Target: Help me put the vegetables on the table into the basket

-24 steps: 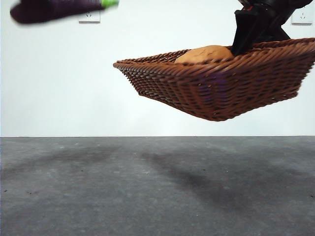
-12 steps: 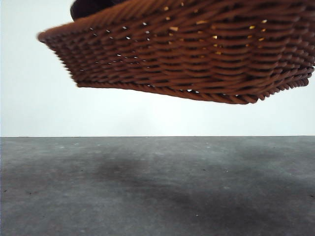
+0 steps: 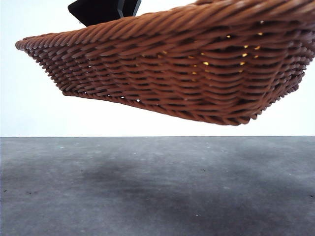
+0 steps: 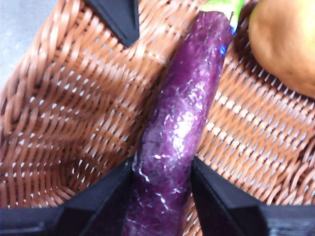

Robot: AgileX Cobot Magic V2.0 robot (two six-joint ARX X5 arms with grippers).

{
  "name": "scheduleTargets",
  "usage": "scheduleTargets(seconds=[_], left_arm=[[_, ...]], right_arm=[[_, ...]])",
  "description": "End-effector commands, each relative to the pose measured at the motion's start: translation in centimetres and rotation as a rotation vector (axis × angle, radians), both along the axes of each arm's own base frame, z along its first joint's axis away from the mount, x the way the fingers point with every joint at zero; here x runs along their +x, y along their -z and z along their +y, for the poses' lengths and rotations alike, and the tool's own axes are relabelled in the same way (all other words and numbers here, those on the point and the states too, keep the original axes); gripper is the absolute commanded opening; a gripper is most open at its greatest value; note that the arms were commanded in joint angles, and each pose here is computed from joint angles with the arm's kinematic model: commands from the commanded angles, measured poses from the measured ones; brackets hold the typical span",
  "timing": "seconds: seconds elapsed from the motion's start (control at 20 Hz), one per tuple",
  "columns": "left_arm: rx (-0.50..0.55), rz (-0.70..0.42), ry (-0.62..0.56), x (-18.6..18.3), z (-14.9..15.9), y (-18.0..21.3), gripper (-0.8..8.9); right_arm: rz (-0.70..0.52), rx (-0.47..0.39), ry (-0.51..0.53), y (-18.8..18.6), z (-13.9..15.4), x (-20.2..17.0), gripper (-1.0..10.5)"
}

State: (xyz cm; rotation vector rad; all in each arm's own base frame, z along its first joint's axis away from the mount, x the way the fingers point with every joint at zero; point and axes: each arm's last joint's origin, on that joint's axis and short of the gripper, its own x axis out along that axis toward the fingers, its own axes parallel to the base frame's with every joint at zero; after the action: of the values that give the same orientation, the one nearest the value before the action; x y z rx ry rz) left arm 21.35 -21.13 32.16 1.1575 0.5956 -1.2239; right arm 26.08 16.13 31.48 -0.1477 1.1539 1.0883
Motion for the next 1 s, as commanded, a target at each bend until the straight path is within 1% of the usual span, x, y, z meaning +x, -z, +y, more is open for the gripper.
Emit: scheduleTargets(seconds=[0.05,0.1,0.15,0.25,0.35,0.45,0.6,0.7,0.75,0.9,1.0], left_arm=[[-0.011,0.017,-0.033,0.1,-0.3,0.3,2.92],[-0.019,0.018,-0.045,0.1,-0.3,0.2,3.6],[-0.019,0.016,-0.056,0.1,-0.3,0.2,3.8],[-0.023,0.009,-0.063,0.0,-0.1,0.0,3.79],[-0.025,-0.038,-0.113,-0.3,0.3,-1.1,3.79],[-0.07,-0.07,-0.158,-0.7,0.9,-3.3,3.78],[-0.155,-0.082,-0.247,-1.7,2.7,-7.9,3.78],[-0.235,-0.072,-0.354,-2.5,4.4,-10.9,3.77],[-0.285,-0.058,-0.43,-2.9,5.4,-12.2,3.77],[-0.4,-0.022,-0.652,-3.6,8.5,-14.0,3.77],[-0.408,0.0,-0.755,-4.2,10.4,-14.2,3.74]], right_arm=[[0.0,0.039,-0.007,-0.3,0.2,0.0,-0.1],[-0.003,0.041,-0.007,-0.3,0.2,0.1,-0.1],[-0.006,0.042,-0.007,-0.3,0.2,0.1,-0.1],[-0.012,0.045,-0.007,-0.3,0.2,0.1,-0.1],[-0.017,0.048,-0.006,-0.3,0.3,0.2,-0.1],[-0.034,0.046,0.014,-0.4,0.3,0.4,-0.1],[-0.062,0.023,0.066,-0.5,0.3,0.7,-0.1],[-0.062,0.033,0.085,-0.5,0.4,0.9,-0.1],[-0.065,0.04,0.094,-0.6,0.4,1.0,-0.1],[-0.056,0.051,0.122,-0.7,0.5,1.1,-0.1],[-0.055,0.052,0.124,-0.7,0.5,1.1,-0.1]])
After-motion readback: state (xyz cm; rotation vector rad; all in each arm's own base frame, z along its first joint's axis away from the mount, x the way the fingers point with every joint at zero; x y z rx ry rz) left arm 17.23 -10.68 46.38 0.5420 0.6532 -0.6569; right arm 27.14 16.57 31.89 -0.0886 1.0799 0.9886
